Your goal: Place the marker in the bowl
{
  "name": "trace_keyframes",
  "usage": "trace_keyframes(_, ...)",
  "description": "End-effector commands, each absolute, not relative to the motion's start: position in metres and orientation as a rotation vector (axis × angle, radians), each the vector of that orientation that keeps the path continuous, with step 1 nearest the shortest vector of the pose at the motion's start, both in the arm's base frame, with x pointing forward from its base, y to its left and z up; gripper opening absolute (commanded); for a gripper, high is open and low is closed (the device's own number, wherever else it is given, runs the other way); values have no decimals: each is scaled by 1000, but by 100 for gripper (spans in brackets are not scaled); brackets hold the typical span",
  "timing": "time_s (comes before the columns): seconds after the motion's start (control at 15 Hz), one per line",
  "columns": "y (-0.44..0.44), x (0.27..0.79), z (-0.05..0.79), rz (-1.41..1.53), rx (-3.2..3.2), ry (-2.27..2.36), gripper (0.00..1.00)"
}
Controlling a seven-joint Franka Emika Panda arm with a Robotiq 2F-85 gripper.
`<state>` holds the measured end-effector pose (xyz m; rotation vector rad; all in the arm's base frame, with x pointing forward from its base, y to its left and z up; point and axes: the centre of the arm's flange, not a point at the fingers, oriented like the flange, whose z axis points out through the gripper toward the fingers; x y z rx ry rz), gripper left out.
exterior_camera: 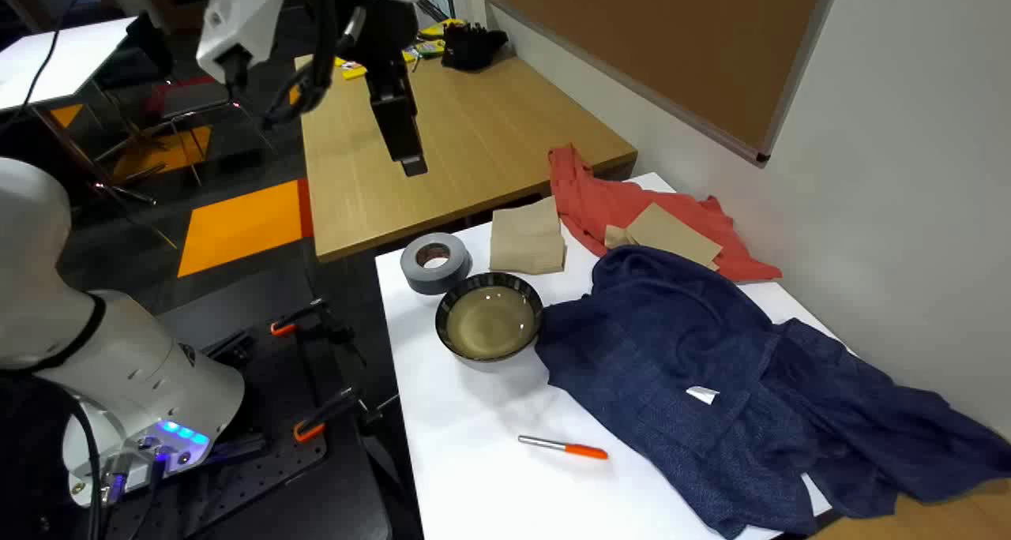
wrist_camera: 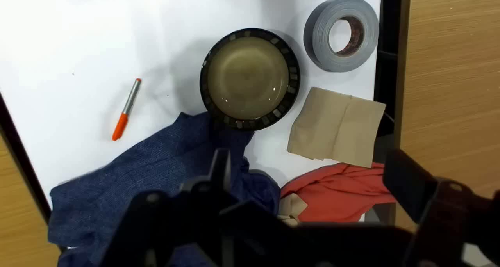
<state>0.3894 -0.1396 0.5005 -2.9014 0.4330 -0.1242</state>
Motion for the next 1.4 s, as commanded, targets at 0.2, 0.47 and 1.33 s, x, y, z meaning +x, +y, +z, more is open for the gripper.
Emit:
trace_keyframes(0.2, -140, 389, 501, -124, -2901, 433, 100)
trace_keyframes(0.47, -140, 393, 499, -160, -2916, 468, 100)
trace_keyframes(1.33, -196, 450, 409, -319, -2972, 881, 100)
